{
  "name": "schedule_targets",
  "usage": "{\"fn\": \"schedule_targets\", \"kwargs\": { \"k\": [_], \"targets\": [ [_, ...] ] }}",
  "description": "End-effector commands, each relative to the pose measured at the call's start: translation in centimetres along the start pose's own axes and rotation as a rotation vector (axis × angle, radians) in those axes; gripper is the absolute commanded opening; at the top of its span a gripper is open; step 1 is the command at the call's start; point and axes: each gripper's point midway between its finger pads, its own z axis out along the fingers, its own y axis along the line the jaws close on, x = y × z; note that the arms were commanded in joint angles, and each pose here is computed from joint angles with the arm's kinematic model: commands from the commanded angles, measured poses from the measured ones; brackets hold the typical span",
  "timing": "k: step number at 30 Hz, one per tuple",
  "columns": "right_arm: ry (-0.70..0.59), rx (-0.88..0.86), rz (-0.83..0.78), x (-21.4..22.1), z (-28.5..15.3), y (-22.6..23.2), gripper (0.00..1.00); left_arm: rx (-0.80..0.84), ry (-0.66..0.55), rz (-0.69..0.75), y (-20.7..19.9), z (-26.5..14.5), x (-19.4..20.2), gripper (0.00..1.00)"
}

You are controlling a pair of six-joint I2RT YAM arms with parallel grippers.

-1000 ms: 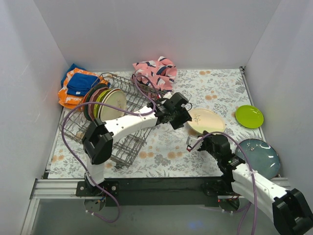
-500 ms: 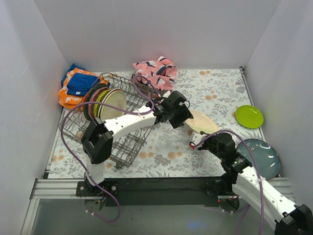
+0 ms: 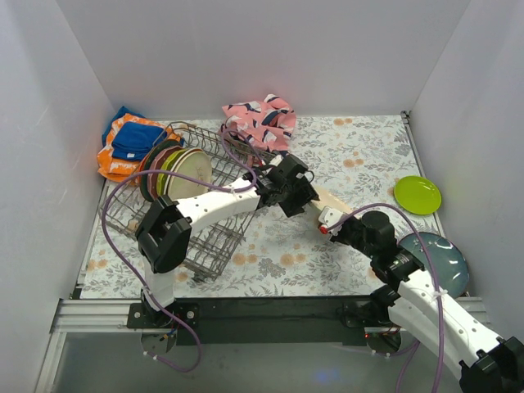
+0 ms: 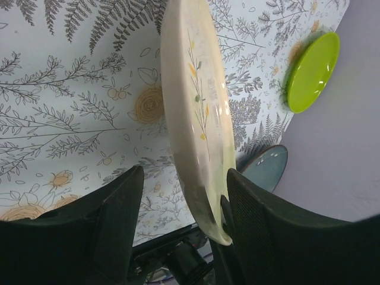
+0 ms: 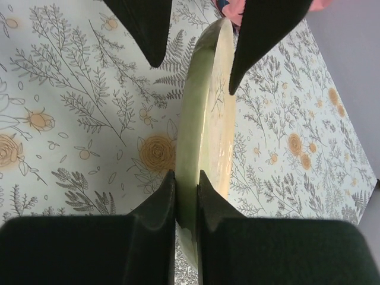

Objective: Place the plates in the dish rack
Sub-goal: Pass the plate from the right arm to the left

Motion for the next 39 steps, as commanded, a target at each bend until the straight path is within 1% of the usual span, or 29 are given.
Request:
{"fn": "schedule_targets", "kwargs": {
  "k": [1, 4, 7, 9, 11, 12, 13, 14, 15, 17, 18, 19, 21, 22, 25, 27, 28, 32, 33, 36, 37, 39],
  "targets": [
    [-0.172, 0.059, 0.078, -6.0, -0.7, -3.2, 0.01, 0.029, -0.012, -0.235, -1.6, -0.2, -1.2, 0.57],
    [-0.195, 0.045, 0.118, -7.1, -0.9, -3.3, 0.01, 0.040, -0.027, -0.229, -2.2, 0.1, -1.6, 0.54],
    [-0.203, 0.023, 0.147, -7.4, -0.7, -2.9, 0.01, 0.058, -0.041, -0.231, -3.0, 0.1, -2.0, 0.47],
    [-0.203, 0.013, 0.172, -7.3, -0.7, -2.7, 0.01, 0.071, -0.047, -0.226, -3.6, -0.2, -2.2, 0.40],
    [-0.207, 0.005, 0.188, -7.4, -0.7, -2.5, 0.01, 0.087, -0.054, -0.220, -3.9, -0.3, -2.4, 0.31],
    [-0.217, -0.009, 0.190, -7.5, -0.7, -2.1, 0.01, 0.094, -0.056, -0.219, -3.9, -0.5, -2.6, 0.24],
    [-0.198, -0.035, 0.198, -6.9, -0.7, -1.4, 0.01, 0.119, -0.056, -0.217, -4.3, -0.7, -2.6, 0.19],
    [-0.204, -0.054, 0.198, -7.0, -0.7, -1.1, 0.01, 0.134, -0.055, -0.214, -4.5, -0.8, -2.6, 0.12],
    [-0.211, -0.119, 0.186, -7.1, -0.8, 0.2, 0.01, 0.153, -0.054, -0.209, -4.8, -1.0, -2.7, 0.00],
    [-0.222, -0.181, 0.178, -7.3, -1.1, 1.3, 0.14, 0.182, -0.055, -0.196, -5.0, -1.4, -2.9, 0.00],
    [-0.229, -0.246, 0.175, -7.4, -1.5, 2.5, 0.21, 0.194, -0.053, -0.184, -5.1, -1.7, -2.9, 0.00],
    [-0.243, -0.262, 0.145, -7.7, -1.8, 2.6, 0.37, 0.207, -0.056, -0.156, -5.2, -1.8, -2.9, 0.00],
    [-0.246, -0.280, 0.128, -7.8, -2.4, 3.0, 0.52, 0.243, -0.062, -0.127, -5.7, -3.0, -3.3, 0.00],
    [-0.245, -0.278, 0.101, -7.7, -2.6, 2.9, 0.69, 0.263, -0.067, -0.110, -5.7, -3.2, -3.4, 0.00],
    [-0.242, -0.267, 0.075, -8.0, -3.4, 2.5, 0.86, 0.357, -0.074, -0.026, -6.7, -5.4, -3.6, 0.00],
    [-0.251, -0.273, 0.076, -8.7, -4.3, 2.3, 0.89, 0.381, -0.083, 0.026, -6.3, -6.4, -3.8, 0.00],
    [-0.255, -0.278, 0.082, -9.0, -4.6, 2.3, 0.90, 0.403, -0.067, 0.056, -6.5, -6.8, -3.6, 0.00],
    [-0.286, -0.274, 0.119, -10.9, -6.3, 1.5, 0.92, 0.442, -0.070, 0.173, -6.5, -8.6, -3.6, 0.00],
    [-0.293, -0.247, 0.121, -11.5, -6.7, 0.7, 0.92, 0.455, -0.085, 0.231, -6.5, -9.3, -3.7, 0.00],
    [-0.297, -0.189, 0.137, -12.7, -7.2, -1.1, 0.93, 0.477, -0.081, 0.316, -6.5, -10.6, -3.7, 0.00],
    [-0.296, -0.174, 0.142, -13.0, -7.3, -1.6, 0.94, 0.503, -0.069, 0.384, -6.6, -11.3, -3.3, 0.00],
    [-0.303, -0.132, 0.163, -13.7, -7.3, -2.9, 0.94, 0.540, -0.065, 0.452, -7.1, -12.5, -3.0, 0.00]
  ]
}}
